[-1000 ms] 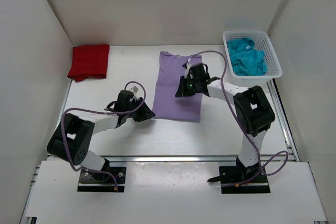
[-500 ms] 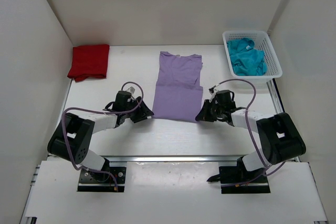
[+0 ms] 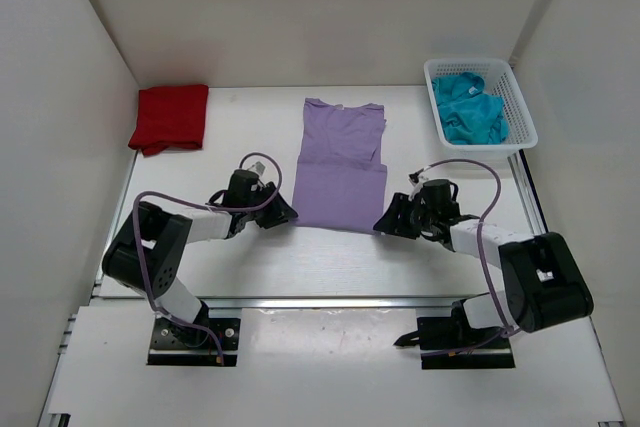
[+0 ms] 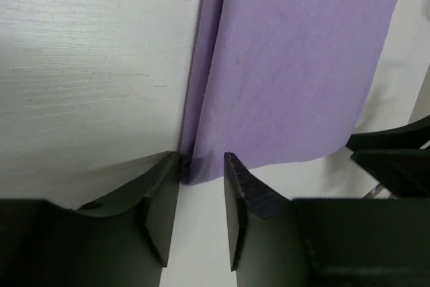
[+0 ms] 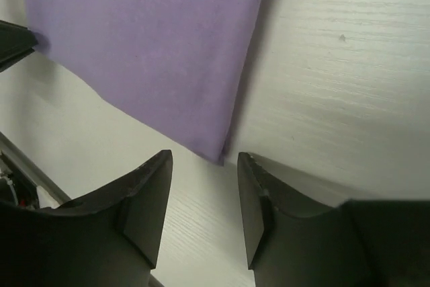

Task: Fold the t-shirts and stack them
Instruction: Grab one side of the 2/3 rectangular tshirt with both arms

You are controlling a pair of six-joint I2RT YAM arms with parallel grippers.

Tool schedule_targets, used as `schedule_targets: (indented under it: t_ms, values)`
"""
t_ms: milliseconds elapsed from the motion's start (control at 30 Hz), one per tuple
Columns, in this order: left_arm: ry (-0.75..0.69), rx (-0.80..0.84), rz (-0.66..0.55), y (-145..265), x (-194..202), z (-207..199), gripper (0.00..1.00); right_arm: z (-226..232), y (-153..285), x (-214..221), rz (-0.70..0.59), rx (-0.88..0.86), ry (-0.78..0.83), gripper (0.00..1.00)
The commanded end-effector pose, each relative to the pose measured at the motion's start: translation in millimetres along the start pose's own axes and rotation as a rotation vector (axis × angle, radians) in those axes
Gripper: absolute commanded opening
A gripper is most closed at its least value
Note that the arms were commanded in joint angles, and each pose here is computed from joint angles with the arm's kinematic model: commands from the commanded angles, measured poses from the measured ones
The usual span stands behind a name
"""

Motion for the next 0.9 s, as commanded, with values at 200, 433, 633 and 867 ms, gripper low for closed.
schedule_targets:
  t_ms: [200, 433, 633, 867]
  values:
    - [0.002, -0.104, 0.047, -9.1, 13.3, 10.9, 0.00, -2.1, -23.6, -1.0, 0.037, -0.055, -0.032, 0.12]
    - [-0.050, -0.097, 0.053, 22.3, 22.6, 5.2, 0.00, 8.3, -4.9, 11.0, 0.034, -0.053, -0.009, 0.00]
    - [-0.118, -0.142, 0.166, 81.4, 68.3, 26.6, 0.00, 22.4, 35.2, 73.2, 0.097, -0.016, 0.005, 0.00]
    - [-0.115, 0.012, 0.094, 155.3, 74.5, -15.5, 0.00, 70.9, 77.8, 86.4, 0.053, -0.143, -0.001, 0.00]
Point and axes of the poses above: each gripper's point midway between its finger pads, its own y axis back along the fingers, its own z axis along the line the jaws close on, x = y × z, the point moved 10 cm from there along y, back along the fingers, and after that the axes turned 4 degrees about y, right-handed, at the moved point
